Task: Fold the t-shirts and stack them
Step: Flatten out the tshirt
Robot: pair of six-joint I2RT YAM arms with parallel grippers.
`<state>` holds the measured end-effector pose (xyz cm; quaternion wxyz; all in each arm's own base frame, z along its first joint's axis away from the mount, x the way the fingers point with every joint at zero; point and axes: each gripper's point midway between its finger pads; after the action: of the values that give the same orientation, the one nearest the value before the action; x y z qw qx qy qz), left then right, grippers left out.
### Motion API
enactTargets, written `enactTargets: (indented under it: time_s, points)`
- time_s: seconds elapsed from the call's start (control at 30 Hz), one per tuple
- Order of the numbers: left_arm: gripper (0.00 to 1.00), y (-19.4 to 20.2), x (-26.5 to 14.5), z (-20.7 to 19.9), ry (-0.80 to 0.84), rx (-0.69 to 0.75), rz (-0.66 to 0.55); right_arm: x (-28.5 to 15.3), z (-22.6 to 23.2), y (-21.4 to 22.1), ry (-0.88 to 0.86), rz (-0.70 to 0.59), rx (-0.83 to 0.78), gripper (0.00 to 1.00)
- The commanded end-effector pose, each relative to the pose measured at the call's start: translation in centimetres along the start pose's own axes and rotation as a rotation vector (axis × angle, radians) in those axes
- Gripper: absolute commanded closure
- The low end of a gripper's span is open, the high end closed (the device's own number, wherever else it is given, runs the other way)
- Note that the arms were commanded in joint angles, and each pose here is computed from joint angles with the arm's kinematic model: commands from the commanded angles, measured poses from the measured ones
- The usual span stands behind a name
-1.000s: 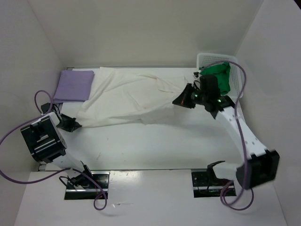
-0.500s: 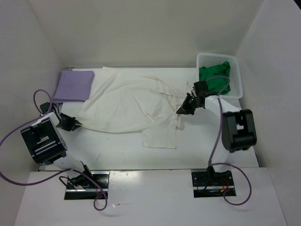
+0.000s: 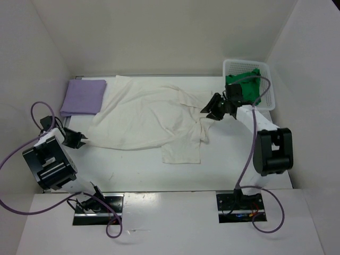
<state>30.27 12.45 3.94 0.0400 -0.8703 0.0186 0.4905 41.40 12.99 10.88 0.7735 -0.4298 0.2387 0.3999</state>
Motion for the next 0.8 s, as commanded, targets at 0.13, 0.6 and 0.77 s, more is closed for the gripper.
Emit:
enactTargets:
  time_s: [0.13,0.6,0.77]
  points:
    - [0.62,-1.9,-0.5,1.6,-0.052,-0.051,-0.081,-6.2,2.5,4.2,-0.082,-0.052,-0.044,0.50]
    - [0.67,-1.5,2.3,2.4,-0.075,-0.084,-0.064,-7.4,0.1,15.0,-0.039,0.051,0.083,0.50]
    - [0.92,-1.0,3.1,1.7,-0.058,-0.081,-0.049,-6.6,-2.2,17.5,0.033,0.058,0.166,0.50]
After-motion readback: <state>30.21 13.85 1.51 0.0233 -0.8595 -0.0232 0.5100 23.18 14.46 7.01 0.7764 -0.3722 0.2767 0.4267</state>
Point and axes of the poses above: each gripper's point midway between its finger pads, its own x axis out along the fingers, its own z axis along the line the jaws close on, y = z × x, and after that the axes turned 15 degrees about -x, right-handed
